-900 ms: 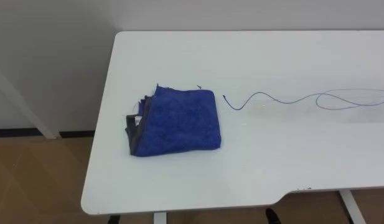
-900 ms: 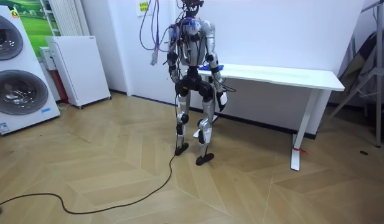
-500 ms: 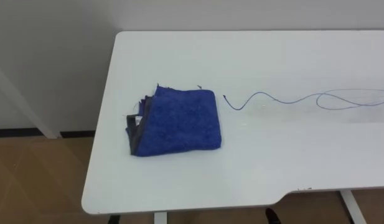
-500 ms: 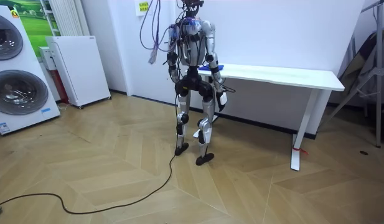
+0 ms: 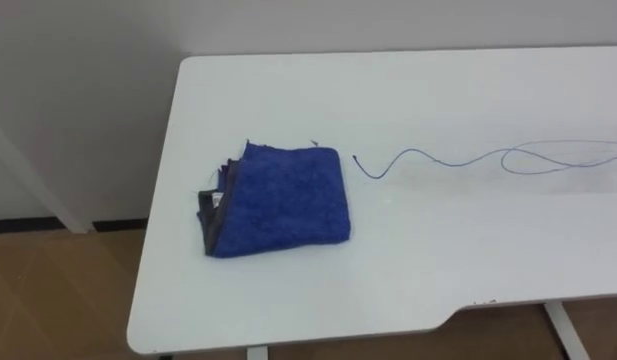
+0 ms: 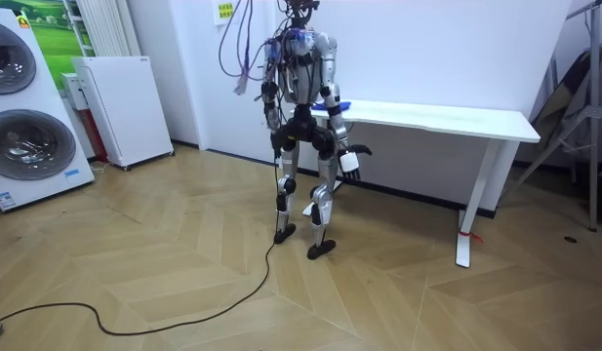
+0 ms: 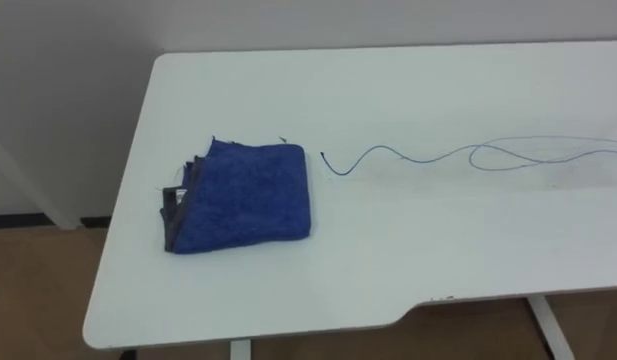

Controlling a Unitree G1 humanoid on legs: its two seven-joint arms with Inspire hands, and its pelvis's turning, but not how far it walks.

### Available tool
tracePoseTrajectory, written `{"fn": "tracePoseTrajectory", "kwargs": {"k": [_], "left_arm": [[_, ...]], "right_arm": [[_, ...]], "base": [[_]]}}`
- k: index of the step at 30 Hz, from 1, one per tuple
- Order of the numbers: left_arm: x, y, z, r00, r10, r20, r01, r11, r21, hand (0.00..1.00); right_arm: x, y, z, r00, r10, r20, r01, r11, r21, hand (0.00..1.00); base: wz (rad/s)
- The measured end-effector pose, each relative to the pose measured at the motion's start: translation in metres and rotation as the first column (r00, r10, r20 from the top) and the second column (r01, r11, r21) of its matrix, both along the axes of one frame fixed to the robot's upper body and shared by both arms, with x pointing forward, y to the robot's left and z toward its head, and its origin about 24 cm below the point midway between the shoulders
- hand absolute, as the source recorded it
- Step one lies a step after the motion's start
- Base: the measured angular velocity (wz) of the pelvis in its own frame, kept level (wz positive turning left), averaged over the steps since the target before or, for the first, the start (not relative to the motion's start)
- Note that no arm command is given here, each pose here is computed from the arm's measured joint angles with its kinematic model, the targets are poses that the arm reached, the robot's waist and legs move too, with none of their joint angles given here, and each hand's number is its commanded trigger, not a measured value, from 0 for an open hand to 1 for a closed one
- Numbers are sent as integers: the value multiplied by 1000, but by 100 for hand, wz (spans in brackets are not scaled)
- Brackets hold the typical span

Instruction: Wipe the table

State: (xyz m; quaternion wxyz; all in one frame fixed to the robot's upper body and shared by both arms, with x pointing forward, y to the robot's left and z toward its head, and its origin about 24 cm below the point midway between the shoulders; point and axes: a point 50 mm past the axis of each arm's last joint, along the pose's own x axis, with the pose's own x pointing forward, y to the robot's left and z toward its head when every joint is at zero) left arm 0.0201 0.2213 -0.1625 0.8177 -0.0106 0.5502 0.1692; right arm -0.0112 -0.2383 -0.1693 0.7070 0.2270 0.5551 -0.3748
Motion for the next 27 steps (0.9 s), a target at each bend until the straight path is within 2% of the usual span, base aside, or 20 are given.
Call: {"fn": "tracePoseTrajectory", "kwargs": {"k": [3, 4, 7, 11, 15, 17, 19, 20, 22, 23, 27], "left_arm": [[-5, 4, 0, 999, 32, -32, -32, 999, 6, 0], [-7, 6, 0, 998, 42, -45, -41, 999, 10, 0], [-10, 10, 0, 996, 65, -67, -64, 998, 19, 0], [-7, 16, 2, 995, 68, -72, -65, 997, 45, 0], [-6, 18, 3, 994, 79, -79, -74, 995, 60, 0], [-2, 19, 5, 996, 67, -65, -63, 996, 68, 0], [3, 18, 6, 997, 58, -47, -54, 996, 68, 0], [3, 18, 6, 997, 54, -48, -51, 996, 68, 0], [4, 18, 6, 998, 37, -50, -34, 997, 69, 0], [4, 18, 6, 998, 21, -52, -17, 997, 72, 0], [8, 15, 5, 998, -29, -51, 33, 997, 68, 0]], "right_arm": [[-13, -5, 1, 982, -186, -26, 185, 983, -11, 0], [-16, -7, 2, 958, -285, -34, 285, 958, -16, 0], [-18, -14, 3, 901, -430, -53, 428, 902, -50, 0], [-9, -21, 6, 865, -496, -72, 488, 867, -104, 0], [28, -50, 24, 827, -560, 57, 559, 805, -200, 0], [41, -63, 35, 835, -542, 93, 544, 792, -276, 0], [62, -77, 53, 895, -429, 125, 437, 782, -444, 0], [68, -80, 58, 903, -407, 137, 420, 770, -481, 0], [92, -89, 82, 924, -327, 199, 378, 699, -608, 0], [98, -91, 88, 931, -299, 207, 360, 678, -640, 0], [134, -90, 129, 951, -103, 291, 302, 509, -806, 0]], "base": [[-7], [-6], [-11], [-5], [-8], [2], [2], [-4], [-6], [-4], [-2]]}}
